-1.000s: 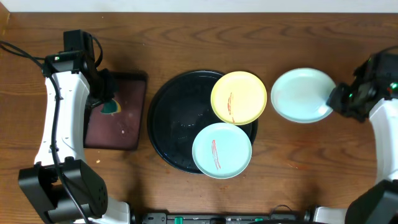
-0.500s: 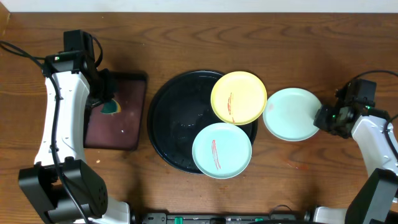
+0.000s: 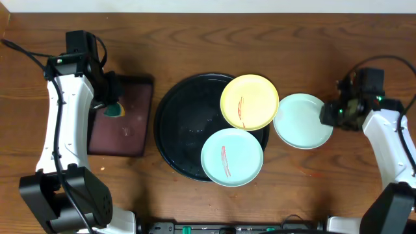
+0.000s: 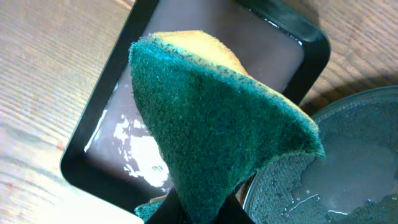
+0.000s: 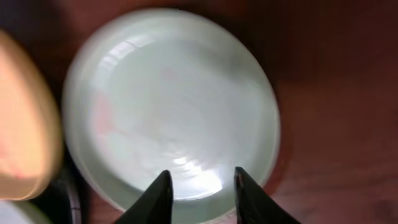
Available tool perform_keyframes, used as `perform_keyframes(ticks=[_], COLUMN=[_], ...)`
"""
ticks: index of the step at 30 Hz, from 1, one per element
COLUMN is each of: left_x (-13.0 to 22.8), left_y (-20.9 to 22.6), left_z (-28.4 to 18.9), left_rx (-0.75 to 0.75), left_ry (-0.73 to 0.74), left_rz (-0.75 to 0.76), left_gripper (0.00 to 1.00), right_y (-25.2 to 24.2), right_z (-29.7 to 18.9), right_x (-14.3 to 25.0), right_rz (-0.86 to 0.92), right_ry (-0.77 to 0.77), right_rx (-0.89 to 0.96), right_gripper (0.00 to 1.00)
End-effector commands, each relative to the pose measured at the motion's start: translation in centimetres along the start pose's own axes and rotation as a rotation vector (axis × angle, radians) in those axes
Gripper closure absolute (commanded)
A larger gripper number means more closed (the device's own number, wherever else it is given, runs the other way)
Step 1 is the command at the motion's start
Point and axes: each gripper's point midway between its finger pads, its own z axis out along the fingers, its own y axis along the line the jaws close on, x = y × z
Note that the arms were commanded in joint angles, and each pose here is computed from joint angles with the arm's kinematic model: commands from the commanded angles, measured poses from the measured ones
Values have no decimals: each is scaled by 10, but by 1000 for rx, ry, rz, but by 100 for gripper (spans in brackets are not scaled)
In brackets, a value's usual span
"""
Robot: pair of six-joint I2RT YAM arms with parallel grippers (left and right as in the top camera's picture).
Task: Clean dirty plates on tray and stack at the side
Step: 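Move the right gripper to the yellow plate rim and grasp it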
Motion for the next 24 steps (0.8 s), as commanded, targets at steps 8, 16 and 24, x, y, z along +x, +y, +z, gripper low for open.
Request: perform_keyframes(ticks=[8,16,24], left_x=[-4,-4,-4], left_y=[1,1,1], left_z=[2,2,2], left_rx=[-2,-1,-2], left_ry=[-15,-17,-16], left_rz=[31,31,31], left_gripper=[92,92,92], right_y=[81,111,115], right_z=[-3,55,92], right_x=[-24,-6,-12], right_rz=[-199,-273,-253], right_ry=[-88,14,10], right_rx=[-105,-119,-122], right_gripper=[58,58,62])
